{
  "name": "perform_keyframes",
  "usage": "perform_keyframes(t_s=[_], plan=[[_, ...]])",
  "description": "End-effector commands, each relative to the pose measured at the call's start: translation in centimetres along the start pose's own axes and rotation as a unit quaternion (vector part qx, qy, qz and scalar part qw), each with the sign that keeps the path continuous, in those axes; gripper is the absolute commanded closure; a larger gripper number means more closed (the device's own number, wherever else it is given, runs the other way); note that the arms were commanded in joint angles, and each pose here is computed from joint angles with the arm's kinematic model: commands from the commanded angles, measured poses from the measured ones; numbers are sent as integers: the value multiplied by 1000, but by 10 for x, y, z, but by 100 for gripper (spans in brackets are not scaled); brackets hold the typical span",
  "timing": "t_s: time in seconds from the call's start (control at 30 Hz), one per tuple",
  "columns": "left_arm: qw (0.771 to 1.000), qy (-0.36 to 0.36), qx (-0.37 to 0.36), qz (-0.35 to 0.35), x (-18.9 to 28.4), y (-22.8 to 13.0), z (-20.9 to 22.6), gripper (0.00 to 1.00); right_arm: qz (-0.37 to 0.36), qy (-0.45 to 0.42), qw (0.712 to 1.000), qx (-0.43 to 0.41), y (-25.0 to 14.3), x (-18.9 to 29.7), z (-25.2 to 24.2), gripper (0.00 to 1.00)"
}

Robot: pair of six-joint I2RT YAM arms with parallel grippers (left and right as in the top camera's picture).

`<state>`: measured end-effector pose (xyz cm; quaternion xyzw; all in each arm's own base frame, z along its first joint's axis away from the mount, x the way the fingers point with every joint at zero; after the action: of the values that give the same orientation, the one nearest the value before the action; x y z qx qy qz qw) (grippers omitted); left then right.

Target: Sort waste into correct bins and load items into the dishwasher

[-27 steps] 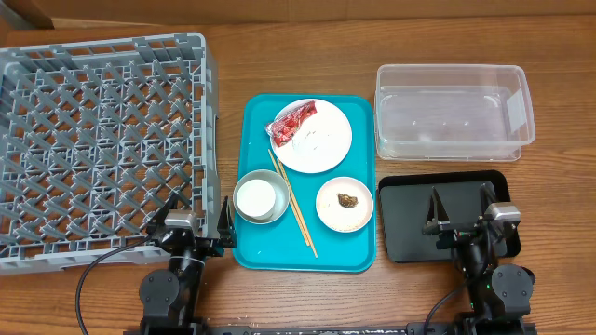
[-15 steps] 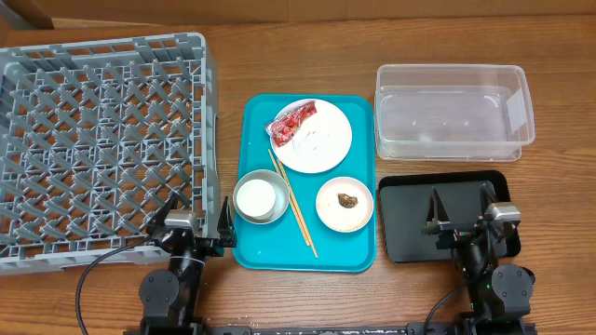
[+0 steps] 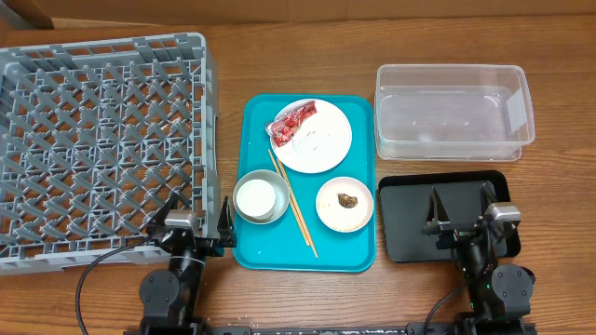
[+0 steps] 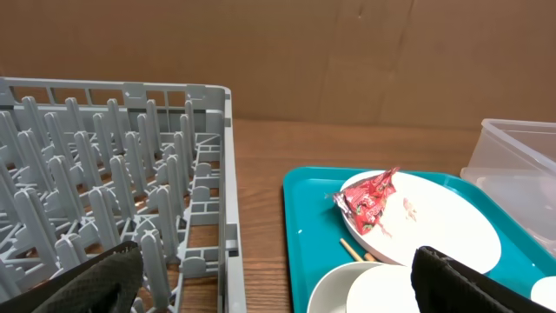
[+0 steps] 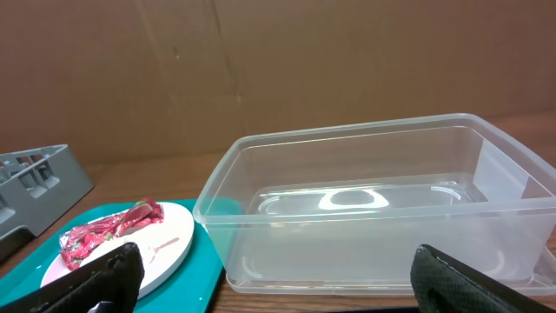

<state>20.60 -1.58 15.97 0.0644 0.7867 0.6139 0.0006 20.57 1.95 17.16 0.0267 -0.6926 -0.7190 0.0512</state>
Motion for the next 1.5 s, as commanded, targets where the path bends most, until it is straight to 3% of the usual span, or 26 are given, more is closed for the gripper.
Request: perform_keyframes(t_s=[0.0,0.77,0.93,1.27,1.47], plan=[[1000,0,-6,0,0,-1,0,0,0,-5,1000,2,-2,0,-2,0],[1000,-6,6,0,0,-1,-2,0,0,1,1000,1,-2,0,0,0],[1000,-5,19,1,0,0,-1,0,-5,10,999,-33,2,0,2,0],[999,28,17,36,18,32,-5,0,17,7,999,-49,51,10,4,0],[991,79,14,108,23,44,1,0,66,34,996,-53,92,1,14,0]])
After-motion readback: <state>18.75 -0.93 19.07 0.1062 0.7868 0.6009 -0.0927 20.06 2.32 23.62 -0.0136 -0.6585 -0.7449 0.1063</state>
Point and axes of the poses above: each gripper's point midway between its finger pads, its own x axis back along the fingers, its own z axis along the line the jaws close on, y = z × x, the point moved 4 cm from there along x, back along the fingers, and after that the axes turned 8 degrees about x, right-handed, at the moved point
